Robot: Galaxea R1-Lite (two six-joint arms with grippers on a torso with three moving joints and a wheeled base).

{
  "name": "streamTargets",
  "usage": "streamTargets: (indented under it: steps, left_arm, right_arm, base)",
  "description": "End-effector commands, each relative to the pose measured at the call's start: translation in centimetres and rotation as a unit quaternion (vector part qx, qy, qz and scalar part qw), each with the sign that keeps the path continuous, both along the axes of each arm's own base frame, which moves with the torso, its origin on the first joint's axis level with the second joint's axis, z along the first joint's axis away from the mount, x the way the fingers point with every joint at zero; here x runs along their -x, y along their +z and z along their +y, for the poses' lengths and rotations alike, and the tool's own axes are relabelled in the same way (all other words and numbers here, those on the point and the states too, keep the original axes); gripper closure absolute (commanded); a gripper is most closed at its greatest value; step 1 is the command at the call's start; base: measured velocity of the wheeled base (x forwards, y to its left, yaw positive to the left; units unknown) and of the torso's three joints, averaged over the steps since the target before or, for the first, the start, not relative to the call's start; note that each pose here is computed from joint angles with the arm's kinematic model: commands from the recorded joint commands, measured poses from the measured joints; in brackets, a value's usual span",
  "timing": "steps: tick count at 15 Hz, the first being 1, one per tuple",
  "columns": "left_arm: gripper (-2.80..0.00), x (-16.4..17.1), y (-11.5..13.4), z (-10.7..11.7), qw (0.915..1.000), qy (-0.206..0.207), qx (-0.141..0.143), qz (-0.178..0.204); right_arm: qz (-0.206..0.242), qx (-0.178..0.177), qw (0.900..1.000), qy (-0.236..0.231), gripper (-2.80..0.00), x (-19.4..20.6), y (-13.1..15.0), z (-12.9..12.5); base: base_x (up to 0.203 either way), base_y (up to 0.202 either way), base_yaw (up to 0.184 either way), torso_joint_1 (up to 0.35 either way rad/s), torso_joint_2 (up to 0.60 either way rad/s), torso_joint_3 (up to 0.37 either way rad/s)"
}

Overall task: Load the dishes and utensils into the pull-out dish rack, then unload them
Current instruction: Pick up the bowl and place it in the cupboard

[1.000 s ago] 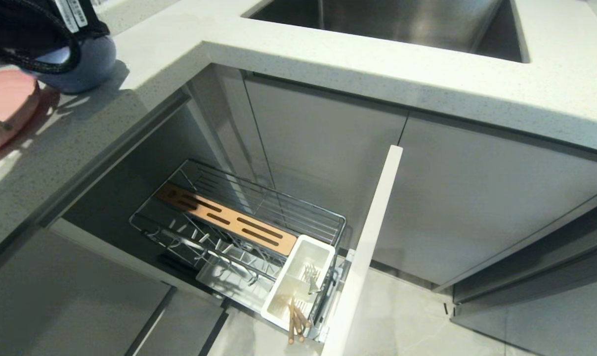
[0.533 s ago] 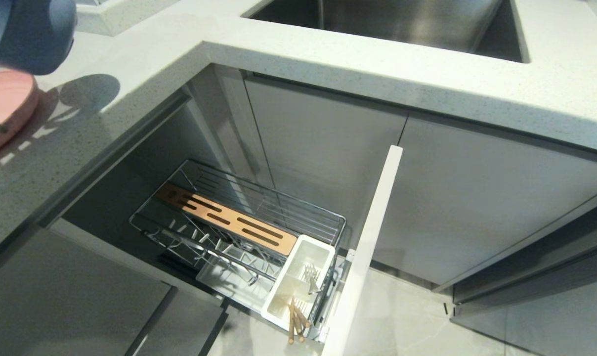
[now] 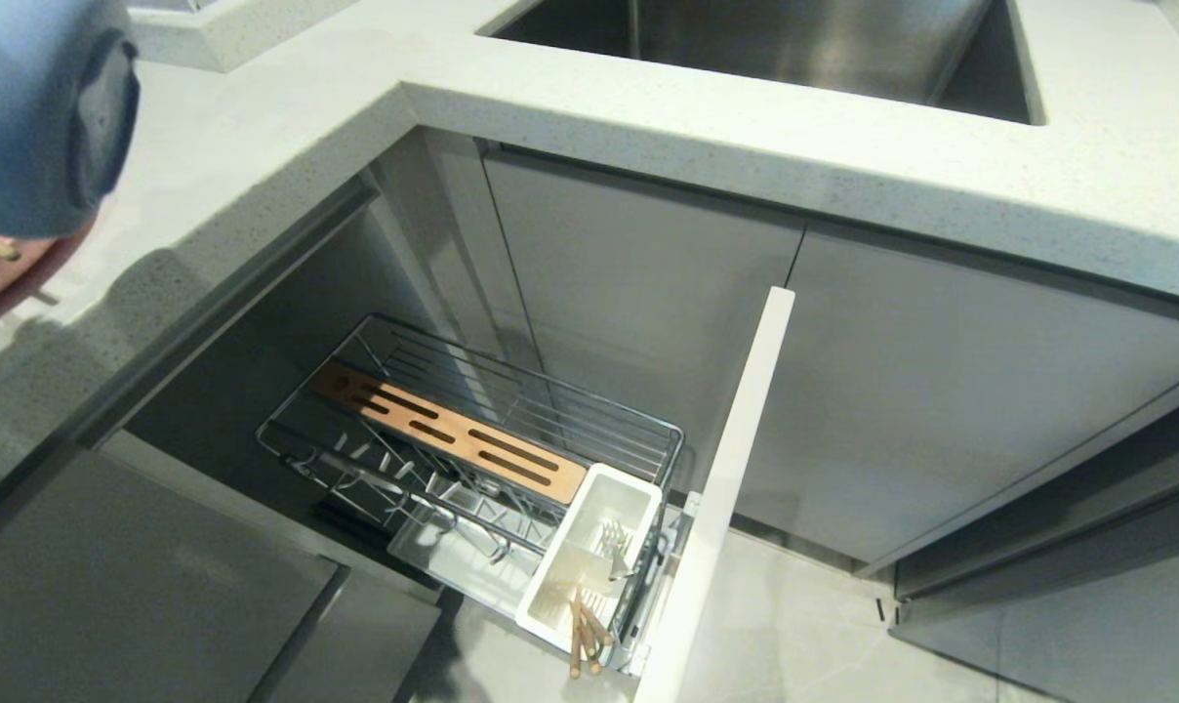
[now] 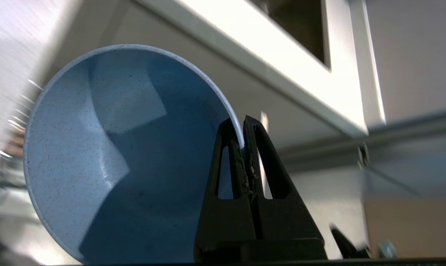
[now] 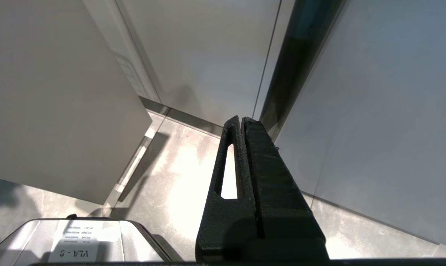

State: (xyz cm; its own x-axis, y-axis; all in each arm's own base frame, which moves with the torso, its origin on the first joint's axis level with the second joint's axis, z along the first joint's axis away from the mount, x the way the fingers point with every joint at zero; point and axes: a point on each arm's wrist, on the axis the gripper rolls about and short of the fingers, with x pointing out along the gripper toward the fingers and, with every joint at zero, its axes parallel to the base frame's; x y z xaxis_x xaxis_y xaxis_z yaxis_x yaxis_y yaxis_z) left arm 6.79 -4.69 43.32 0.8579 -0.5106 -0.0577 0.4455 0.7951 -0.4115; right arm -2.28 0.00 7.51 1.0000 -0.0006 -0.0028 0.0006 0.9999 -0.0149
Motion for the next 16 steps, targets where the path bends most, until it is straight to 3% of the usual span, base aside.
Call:
streamTargets:
  steps: [1, 2, 5, 9, 11, 13, 16]
  left_arm:
    - [0.00, -0.2, -1.5, -0.4, 0.9992, -0.027, -0.002, 0.028]
    - [0.00, -0.9, -2.4, -1.0, 0.9983, -0.040, 0.011, 0.041]
    - [0.00, -3.4, -4.5, -3.1, 0.9966, -0.061, 0.054, 0.012]
    - [0.00, -6.8, -7.5, -6.8, 0.9929, -0.057, 0.104, -0.007]
    - [0.00, -8.4, -9.4, -9.4, 0.9931, -0.018, 0.116, -0.006]
    - [0.00, -10.1, -11.2, -12.2, 0.9920, 0.049, 0.116, -0.003]
    - [0.00, -11.5, -13.7, -15.6, 0.9820, 0.138, 0.129, 0.001]
  right_arm:
    - [0.000, 0.000, 1.000, 0.000, 0.00, 0.0, 0.0, 0.0]
    - [0.000, 0.000, 1.000, 0.000, 0.00, 0.0, 0.0, 0.0]
    - [0.000, 0.000, 1.000, 0.000, 0.00, 0.0, 0.0, 0.0]
    - [0.000, 0.000, 1.000, 0.000, 0.00, 0.0, 0.0, 0.0]
    - [0.000, 0.000, 1.000, 0.000, 0.00, 0.0, 0.0, 0.0]
    - [0.000, 0.000, 1.000, 0.000, 0.00, 0.0, 0.0, 0.0]
    - [0.000, 0.000, 1.000, 0.000, 0.00, 0.0, 0.0, 0.0]
  base:
    - [0.000, 0.000, 0.000, 0.000, 0.00, 0.000]
    - [0.000, 0.000, 0.000, 0.000, 0.00, 0.000]
    - [0.000, 0.000, 0.000, 0.000, 0.00, 0.000]
    - [0.000, 0.000, 0.000, 0.000, 0.00, 0.000]
    - [0.000, 0.000, 0.000, 0.000, 0.00, 0.000]
    - [0.000, 0.000, 0.000, 0.000, 0.00, 0.000]
    - [0.000, 0.000, 0.000, 0.000, 0.00, 0.000]
